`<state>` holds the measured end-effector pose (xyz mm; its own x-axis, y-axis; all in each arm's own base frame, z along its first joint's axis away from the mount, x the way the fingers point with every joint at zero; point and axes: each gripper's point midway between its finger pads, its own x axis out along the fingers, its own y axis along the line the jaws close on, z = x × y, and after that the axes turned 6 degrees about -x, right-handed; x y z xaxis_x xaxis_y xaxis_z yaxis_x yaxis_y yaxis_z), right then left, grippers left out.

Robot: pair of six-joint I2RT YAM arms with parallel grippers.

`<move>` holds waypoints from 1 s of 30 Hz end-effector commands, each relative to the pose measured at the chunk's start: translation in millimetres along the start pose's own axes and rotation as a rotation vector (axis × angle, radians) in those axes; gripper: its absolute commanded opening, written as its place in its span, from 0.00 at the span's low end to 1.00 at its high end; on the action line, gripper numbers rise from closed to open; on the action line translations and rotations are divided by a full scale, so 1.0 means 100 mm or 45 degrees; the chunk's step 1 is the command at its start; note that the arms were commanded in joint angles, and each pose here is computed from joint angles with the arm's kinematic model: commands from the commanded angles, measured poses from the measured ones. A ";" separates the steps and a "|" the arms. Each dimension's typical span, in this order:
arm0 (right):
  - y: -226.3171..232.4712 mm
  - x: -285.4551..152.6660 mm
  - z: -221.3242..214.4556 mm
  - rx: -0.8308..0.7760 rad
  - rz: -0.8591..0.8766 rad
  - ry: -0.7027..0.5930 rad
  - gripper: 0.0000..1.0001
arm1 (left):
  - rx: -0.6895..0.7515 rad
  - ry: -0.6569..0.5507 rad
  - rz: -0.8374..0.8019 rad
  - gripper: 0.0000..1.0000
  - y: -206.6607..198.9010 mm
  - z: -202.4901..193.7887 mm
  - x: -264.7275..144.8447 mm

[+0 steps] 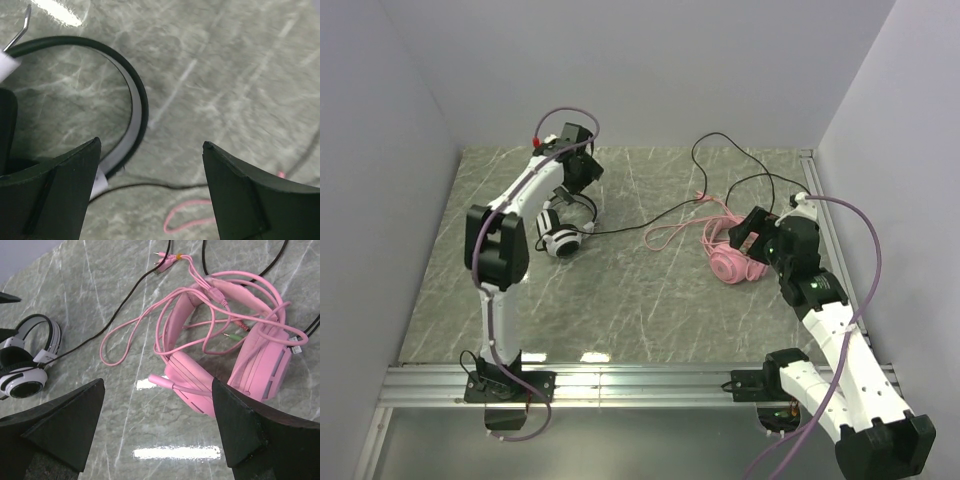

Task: Wrap the headphones

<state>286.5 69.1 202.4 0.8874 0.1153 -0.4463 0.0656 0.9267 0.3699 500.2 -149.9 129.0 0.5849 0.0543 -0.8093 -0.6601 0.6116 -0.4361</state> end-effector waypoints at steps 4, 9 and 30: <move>0.07 -0.02 0.05 -0.006 0.055 -0.051 0.94 | 0.070 -0.059 0.184 0.89 0.09 0.06 0.32; 0.07 -0.02 0.02 -0.006 0.065 -0.044 0.95 | 0.117 -0.009 0.246 0.84 0.25 -0.12 0.69; 0.12 -0.11 -0.06 0.011 0.130 -0.047 0.94 | 1.044 0.339 -0.075 0.49 0.92 -2.24 -0.44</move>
<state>275.4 77.4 198.0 0.8931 0.1744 -0.4148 0.0104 0.9136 0.4065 346.1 -254.3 22.4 0.4282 -0.0044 -0.9037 -0.1772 0.9802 -0.0888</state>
